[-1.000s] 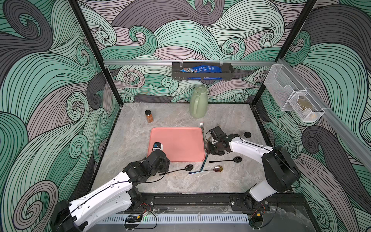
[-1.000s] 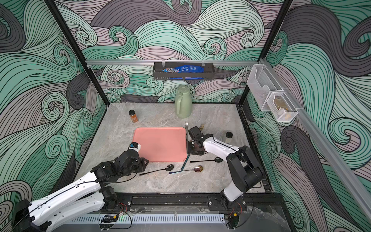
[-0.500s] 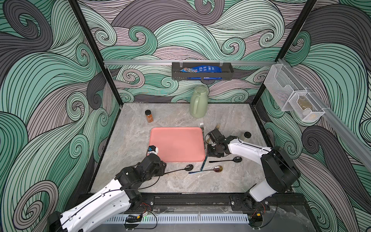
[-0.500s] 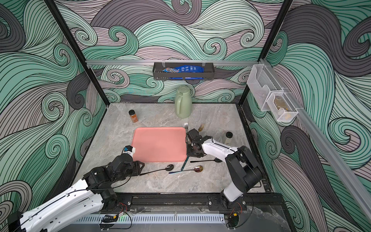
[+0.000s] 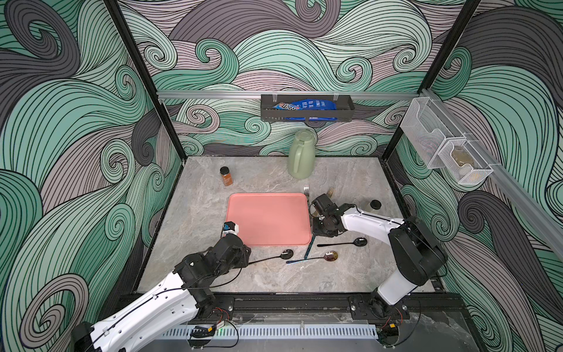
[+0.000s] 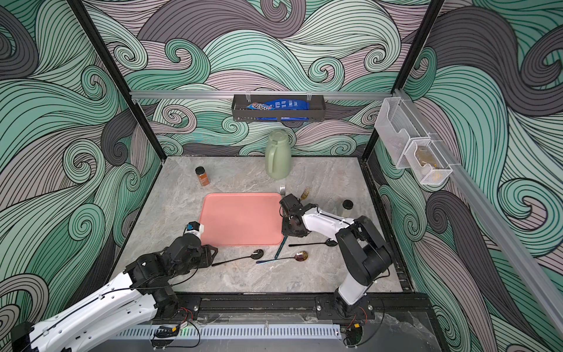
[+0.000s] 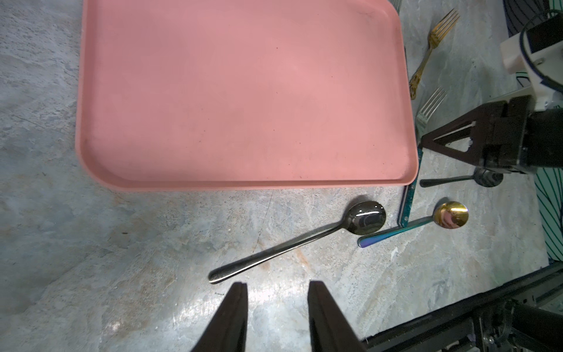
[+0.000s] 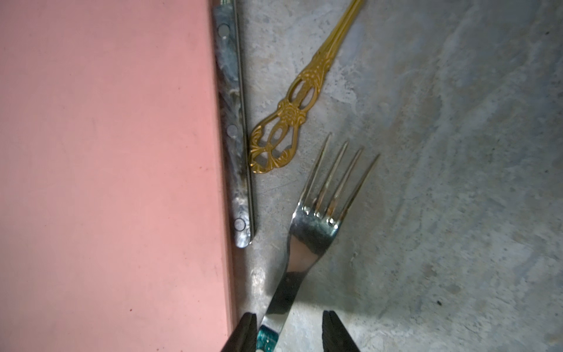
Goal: Set the spoon and fork side by side
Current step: Pick up the fork at the center of the board.
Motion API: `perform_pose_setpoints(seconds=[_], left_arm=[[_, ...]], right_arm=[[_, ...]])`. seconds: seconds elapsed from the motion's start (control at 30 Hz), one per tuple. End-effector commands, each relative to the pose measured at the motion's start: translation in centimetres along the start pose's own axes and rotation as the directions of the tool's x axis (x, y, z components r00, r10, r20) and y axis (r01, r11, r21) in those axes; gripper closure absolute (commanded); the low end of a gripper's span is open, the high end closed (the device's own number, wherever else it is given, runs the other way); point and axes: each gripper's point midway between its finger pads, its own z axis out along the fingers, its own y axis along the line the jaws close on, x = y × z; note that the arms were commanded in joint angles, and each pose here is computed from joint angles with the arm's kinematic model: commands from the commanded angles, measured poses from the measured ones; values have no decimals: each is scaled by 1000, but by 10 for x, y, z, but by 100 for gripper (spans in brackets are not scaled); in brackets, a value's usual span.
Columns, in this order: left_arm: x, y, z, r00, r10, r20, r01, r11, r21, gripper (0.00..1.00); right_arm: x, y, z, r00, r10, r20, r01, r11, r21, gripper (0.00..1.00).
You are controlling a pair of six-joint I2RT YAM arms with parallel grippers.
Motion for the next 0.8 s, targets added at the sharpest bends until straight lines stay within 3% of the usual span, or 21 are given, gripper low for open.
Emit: perform_pose_setpoints(seconds=[0.0, 0.37, 0.77], left_arm=[[0, 5, -1, 1000, -10, -3, 10, 999, -32, 63], [-2, 6, 4, 1000, -7, 5, 8, 999, -49, 63], [1, 12, 7, 1000, -12, 17, 13, 998, -55, 63]], right_arm=[[-2, -4, 6, 1000, 0, -4, 0, 999, 47, 61], [-6, -13, 12, 1000, -28, 0, 28, 995, 94, 69], [-35, -22, 26, 1000, -23, 10, 22, 996, 87, 75]])
